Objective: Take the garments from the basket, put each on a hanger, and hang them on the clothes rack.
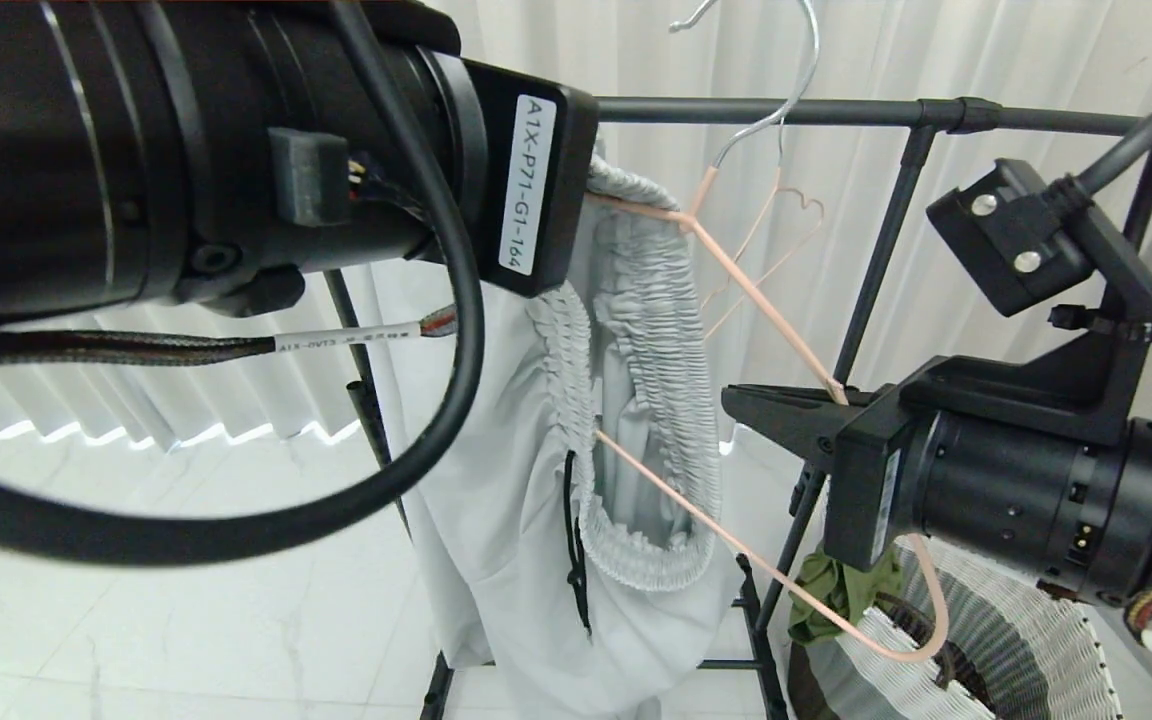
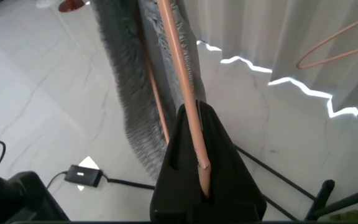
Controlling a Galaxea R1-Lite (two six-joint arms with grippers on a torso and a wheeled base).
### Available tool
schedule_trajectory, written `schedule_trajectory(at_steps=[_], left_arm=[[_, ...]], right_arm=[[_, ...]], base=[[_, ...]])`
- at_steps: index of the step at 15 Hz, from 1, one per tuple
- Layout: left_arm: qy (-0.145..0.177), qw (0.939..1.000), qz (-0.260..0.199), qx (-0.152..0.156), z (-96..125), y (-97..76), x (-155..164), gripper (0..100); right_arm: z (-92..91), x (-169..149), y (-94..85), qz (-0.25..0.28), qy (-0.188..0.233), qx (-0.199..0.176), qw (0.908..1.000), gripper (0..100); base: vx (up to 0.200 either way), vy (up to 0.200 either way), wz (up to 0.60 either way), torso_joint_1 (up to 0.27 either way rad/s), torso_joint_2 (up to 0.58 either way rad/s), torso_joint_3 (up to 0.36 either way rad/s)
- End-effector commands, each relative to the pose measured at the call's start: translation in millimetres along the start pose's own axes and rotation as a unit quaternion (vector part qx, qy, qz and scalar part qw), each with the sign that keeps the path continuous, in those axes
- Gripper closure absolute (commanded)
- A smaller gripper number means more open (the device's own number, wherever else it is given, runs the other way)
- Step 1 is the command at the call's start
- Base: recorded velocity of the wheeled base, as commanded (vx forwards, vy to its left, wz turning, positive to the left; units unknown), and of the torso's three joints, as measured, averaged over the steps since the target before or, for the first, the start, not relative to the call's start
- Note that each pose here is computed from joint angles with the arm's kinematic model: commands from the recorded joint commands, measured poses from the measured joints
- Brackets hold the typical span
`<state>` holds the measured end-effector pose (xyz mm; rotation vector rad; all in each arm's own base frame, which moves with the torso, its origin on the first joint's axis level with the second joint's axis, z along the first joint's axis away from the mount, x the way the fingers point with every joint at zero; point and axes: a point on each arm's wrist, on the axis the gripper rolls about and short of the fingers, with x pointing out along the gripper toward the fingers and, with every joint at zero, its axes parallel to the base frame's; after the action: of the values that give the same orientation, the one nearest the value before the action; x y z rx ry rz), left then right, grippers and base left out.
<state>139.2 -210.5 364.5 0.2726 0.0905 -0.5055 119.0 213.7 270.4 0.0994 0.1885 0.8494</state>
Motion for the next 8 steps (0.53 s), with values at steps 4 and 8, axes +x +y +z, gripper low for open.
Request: schedule_trajectory(at_steps=[4,8], left_arm=[[0.004,0.9995,-0.031,0.008,-3.5,-17.9,-2.3,100],[0.014,0.9993,-0.031,0.012,-9.9,-17.7,-3.2,100]], right_arm=[[2.7,-0.7,0.1,0.001,-0.010,0.002,0.9999,100],[13.6,-0.2,-4.3,-0.008,-0.028,-0.004,0.9996,100]], base=[[0.000,0.000,0.00,0.000,0.00,0.000],[0.000,0.000,0.00,0.000,0.00,0.000]])
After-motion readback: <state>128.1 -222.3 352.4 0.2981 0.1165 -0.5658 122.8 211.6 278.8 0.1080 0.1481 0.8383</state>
